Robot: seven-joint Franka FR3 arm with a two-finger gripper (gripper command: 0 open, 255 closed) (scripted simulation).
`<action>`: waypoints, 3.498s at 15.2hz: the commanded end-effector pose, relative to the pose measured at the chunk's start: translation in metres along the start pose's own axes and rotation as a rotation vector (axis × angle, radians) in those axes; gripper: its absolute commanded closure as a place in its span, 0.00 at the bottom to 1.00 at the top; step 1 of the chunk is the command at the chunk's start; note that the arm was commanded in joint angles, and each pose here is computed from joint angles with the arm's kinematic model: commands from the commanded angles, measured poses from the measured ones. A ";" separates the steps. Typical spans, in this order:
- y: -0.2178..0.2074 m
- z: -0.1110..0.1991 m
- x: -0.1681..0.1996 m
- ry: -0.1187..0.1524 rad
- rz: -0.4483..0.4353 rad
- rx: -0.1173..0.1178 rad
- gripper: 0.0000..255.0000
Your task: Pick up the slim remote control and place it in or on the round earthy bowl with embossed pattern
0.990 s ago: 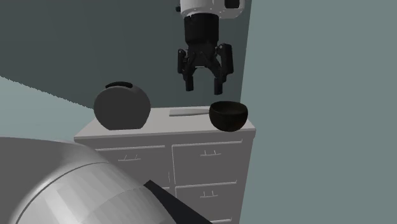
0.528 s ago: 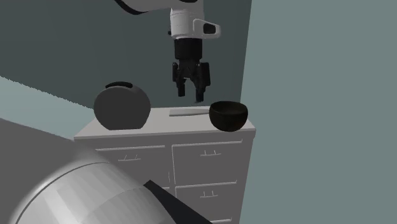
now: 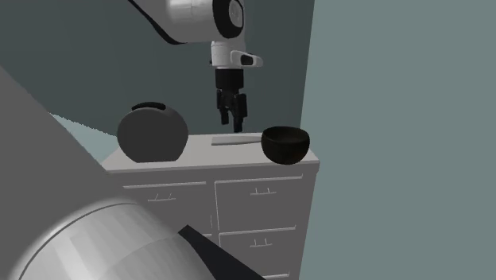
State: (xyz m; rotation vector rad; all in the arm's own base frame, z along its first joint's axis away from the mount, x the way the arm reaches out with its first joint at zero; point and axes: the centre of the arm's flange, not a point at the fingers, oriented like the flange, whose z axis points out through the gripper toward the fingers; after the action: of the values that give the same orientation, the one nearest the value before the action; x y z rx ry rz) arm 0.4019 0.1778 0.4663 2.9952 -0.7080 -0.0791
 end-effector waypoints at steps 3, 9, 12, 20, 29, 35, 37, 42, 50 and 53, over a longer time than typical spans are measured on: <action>-0.043 0.020 0.016 0.002 0.089 0.017 0.00; -0.106 0.047 0.049 0.006 0.217 0.040 0.00; -0.136 0.059 0.069 0.008 0.282 0.052 0.00; -0.188 0.092 0.109 0.011 0.399 0.073 0.00; -0.190 0.121 0.110 0.011 0.399 0.073 0.00; -0.190 0.121 0.110 0.011 0.399 0.073 1.00; -0.190 0.121 0.110 0.011 0.399 0.073 1.00; -0.190 0.121 0.110 0.011 0.399 0.073 1.00; -0.187 0.085 0.109 0.011 0.399 0.073 1.00; -0.186 0.069 0.108 0.011 0.399 0.073 1.00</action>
State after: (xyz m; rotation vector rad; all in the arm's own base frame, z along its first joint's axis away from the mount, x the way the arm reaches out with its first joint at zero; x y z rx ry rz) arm 0.5766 0.2922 0.3748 2.8494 -1.3138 -0.0159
